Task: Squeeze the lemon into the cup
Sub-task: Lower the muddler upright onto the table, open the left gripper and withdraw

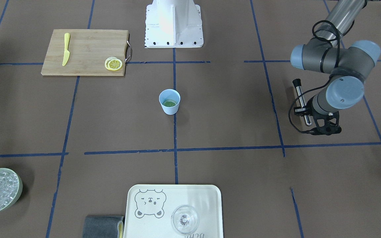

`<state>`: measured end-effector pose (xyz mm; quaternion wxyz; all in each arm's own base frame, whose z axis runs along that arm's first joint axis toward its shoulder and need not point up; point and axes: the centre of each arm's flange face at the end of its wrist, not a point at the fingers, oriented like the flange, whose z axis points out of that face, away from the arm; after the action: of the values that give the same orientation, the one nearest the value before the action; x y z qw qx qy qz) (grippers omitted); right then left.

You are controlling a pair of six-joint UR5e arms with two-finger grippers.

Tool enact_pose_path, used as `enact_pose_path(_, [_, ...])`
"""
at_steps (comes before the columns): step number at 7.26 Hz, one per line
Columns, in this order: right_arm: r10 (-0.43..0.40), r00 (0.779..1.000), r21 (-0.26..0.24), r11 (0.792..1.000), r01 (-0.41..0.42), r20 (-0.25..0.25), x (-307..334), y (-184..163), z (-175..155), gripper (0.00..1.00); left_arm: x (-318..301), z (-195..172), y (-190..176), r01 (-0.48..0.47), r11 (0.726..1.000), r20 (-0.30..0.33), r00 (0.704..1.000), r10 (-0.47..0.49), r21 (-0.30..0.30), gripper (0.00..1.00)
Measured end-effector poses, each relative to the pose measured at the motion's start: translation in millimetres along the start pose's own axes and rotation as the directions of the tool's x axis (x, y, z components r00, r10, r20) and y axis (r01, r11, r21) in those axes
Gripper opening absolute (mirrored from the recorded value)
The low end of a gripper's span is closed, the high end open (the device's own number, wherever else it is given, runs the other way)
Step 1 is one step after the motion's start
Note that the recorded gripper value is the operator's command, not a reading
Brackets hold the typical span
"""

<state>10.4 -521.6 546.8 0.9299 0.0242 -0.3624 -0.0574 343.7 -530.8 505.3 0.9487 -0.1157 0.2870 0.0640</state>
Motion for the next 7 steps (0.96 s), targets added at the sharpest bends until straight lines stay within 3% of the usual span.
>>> enact_pose_path(2, [-0.002,1.000,0.002,1.000,0.002,-0.001,-0.7,-0.8,-0.9,1.00,6.5,9.8,4.8,-0.023,1.000,0.006,1.000,0.023,-0.010,0.02])
enact_pose_path(3, [-0.002,1.000,0.003,1.000,0.002,-0.001,-1.1,-1.0,-1.3,1.00,4.9,12.0,5.8,-0.023,1.000,0.008,1.000,0.023,-0.013,0.60])
enact_pose_path(4, [-0.001,1.000,0.003,1.000,0.002,-0.001,-1.2,-1.1,-1.5,1.00,3.4,12.6,5.8,-0.017,1.000,0.009,1.000,0.017,-0.014,1.00])
enact_pose_path(7, [-0.001,1.000,-0.001,1.000,0.001,-0.002,0.8,-0.6,0.7,1.00,-19.9,-9.9,-5.4,0.021,1.000,-0.008,1.000,-0.021,0.018,1.00])
